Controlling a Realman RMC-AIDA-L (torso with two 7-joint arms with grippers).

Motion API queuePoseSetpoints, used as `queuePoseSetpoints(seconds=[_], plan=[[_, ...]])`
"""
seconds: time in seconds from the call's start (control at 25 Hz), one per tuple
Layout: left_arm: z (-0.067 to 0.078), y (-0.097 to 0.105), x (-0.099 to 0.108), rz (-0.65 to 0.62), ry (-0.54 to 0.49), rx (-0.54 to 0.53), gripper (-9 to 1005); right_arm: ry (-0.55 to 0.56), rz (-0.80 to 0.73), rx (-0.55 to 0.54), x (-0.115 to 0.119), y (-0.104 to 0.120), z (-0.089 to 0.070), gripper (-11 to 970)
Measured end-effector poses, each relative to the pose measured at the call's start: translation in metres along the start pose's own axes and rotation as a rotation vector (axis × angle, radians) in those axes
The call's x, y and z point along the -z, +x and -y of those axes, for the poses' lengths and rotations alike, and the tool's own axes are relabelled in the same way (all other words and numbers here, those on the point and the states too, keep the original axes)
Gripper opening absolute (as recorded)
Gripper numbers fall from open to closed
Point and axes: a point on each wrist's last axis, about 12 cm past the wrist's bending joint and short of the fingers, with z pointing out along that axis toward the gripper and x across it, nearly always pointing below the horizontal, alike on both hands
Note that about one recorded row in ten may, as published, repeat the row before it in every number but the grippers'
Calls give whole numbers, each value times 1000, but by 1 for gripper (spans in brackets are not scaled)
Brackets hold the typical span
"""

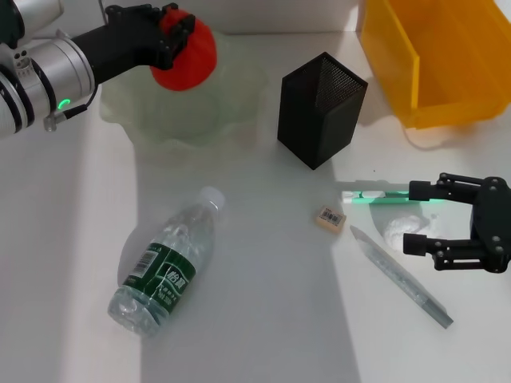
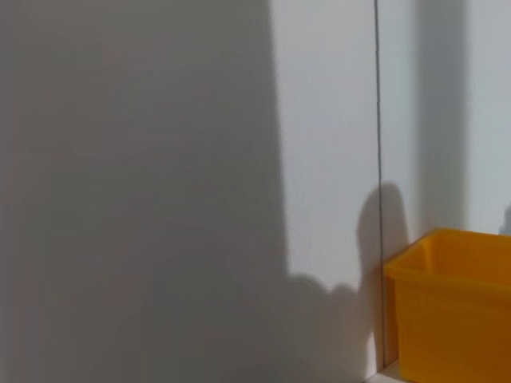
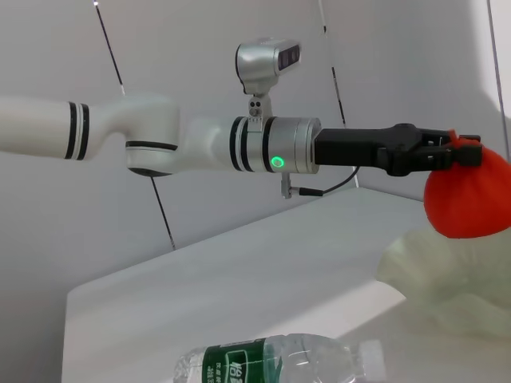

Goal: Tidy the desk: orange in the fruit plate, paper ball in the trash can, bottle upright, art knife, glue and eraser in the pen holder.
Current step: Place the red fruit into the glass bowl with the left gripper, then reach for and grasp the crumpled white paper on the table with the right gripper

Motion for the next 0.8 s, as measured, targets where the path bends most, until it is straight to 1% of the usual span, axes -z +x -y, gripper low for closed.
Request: queuePoseSetpoints(seconds=[0.04, 0.2, 0.36, 0.52, 0.6, 0.64, 0.68, 0.76, 0.8], plan=[[0, 0, 0, 2, -4, 3, 169, 2, -1, -4, 0, 0, 0, 834], [0, 2, 3, 6, -8, -6, 258, 5, -2, -11, 0, -1, 1, 835], [2, 8, 12, 23, 10, 5, 347, 11, -2, -39, -1, -3, 3, 835], [11, 12, 30, 86, 83, 12, 482, 31, 4, -65, -1, -5, 6, 834], [11, 12, 30, 86, 83, 12, 550, 58, 1, -90, 2, -10, 10, 834], [15, 15, 37, 108, 122, 21, 584, 72, -8, -105, 4, -14, 12, 834], [31, 24, 59, 149, 243, 39, 642, 95, -25, -129, 7, -19, 16, 834], [39, 31, 69, 143, 295, 40, 759, 135, -76, -171, 12, -31, 20, 835], [46, 39, 77, 127, 335, 42, 818, 160, -106, -194, 16, -39, 23, 835]])
